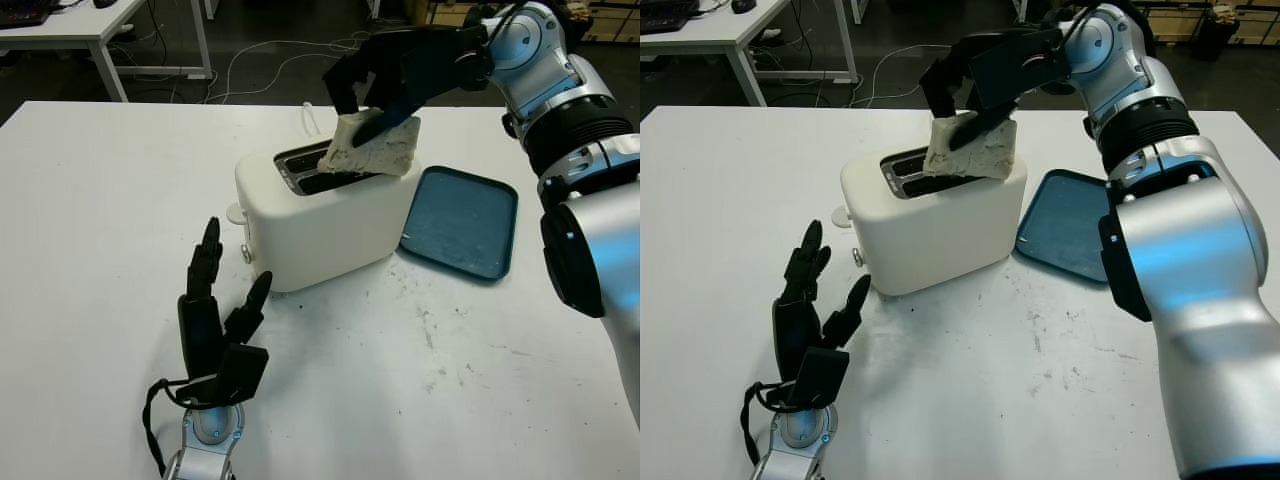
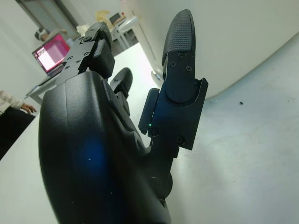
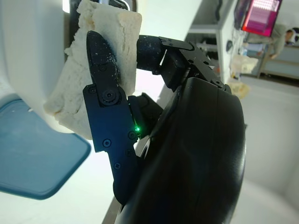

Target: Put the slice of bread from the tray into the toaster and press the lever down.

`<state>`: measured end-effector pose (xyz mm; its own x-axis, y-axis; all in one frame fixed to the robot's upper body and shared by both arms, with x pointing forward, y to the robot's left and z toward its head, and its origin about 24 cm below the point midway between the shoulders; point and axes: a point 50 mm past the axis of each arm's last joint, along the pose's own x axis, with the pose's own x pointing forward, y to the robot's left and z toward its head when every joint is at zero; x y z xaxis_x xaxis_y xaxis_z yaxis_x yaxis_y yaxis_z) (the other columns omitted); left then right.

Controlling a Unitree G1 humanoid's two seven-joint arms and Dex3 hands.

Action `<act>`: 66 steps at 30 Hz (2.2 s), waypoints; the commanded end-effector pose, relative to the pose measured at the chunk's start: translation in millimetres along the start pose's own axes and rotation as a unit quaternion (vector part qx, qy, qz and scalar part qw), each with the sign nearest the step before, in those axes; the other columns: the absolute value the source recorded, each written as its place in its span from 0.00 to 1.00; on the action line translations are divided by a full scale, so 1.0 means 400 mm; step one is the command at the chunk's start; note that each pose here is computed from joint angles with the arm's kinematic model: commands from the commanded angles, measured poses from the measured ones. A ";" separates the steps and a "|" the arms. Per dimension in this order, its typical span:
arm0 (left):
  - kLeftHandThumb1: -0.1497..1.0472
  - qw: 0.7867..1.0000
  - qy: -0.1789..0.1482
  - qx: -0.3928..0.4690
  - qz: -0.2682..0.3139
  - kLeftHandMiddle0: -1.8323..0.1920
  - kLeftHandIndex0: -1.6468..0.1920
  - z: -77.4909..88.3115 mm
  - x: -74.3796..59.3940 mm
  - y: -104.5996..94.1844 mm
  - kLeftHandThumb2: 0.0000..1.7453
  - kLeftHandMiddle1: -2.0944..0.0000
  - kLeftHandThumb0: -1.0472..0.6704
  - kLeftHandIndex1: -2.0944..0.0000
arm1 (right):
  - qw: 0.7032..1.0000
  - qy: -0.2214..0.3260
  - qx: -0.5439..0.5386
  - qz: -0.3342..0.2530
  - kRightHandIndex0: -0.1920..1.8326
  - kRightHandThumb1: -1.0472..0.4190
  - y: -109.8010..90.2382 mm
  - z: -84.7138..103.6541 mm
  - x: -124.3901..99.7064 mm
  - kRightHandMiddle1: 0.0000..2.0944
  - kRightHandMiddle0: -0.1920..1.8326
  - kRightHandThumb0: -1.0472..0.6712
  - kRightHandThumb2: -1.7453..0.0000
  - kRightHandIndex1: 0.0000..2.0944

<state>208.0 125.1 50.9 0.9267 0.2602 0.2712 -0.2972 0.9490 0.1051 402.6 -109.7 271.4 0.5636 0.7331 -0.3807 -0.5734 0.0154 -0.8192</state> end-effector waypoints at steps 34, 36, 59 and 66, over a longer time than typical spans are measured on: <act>0.89 1.000 0.003 -0.021 0.017 0.90 0.76 0.013 -0.016 -0.028 0.18 0.69 0.26 1.00 | 0.999 -0.017 -0.019 0.027 0.61 0.09 0.012 0.023 0.021 0.83 0.50 0.38 0.96 0.83; 0.89 1.000 0.003 -0.021 0.019 0.90 0.76 0.012 -0.017 -0.030 0.18 0.69 0.26 1.00 | 0.999 -0.014 -0.035 0.032 0.61 0.09 0.023 0.024 0.033 0.83 0.51 0.37 0.95 0.83; 0.89 0.999 0.011 -0.027 0.024 0.88 0.76 0.006 -0.023 -0.029 0.18 0.71 0.26 1.00 | 0.970 -0.041 -0.196 -0.140 0.29 0.13 0.061 0.028 0.066 0.21 0.48 0.17 1.00 0.46; 0.89 0.999 0.010 -0.026 0.017 0.89 0.76 0.006 -0.015 -0.028 0.18 0.72 0.26 1.00 | 0.955 -0.007 -0.226 -0.190 0.23 0.09 0.020 0.021 0.039 0.08 0.43 0.15 0.99 0.37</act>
<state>203.3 118.7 48.2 0.9241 0.2774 0.2630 -0.3109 0.9457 0.0947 400.7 -90.3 248.7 0.6541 0.7548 -0.0499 -0.0582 -0.0156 -0.9982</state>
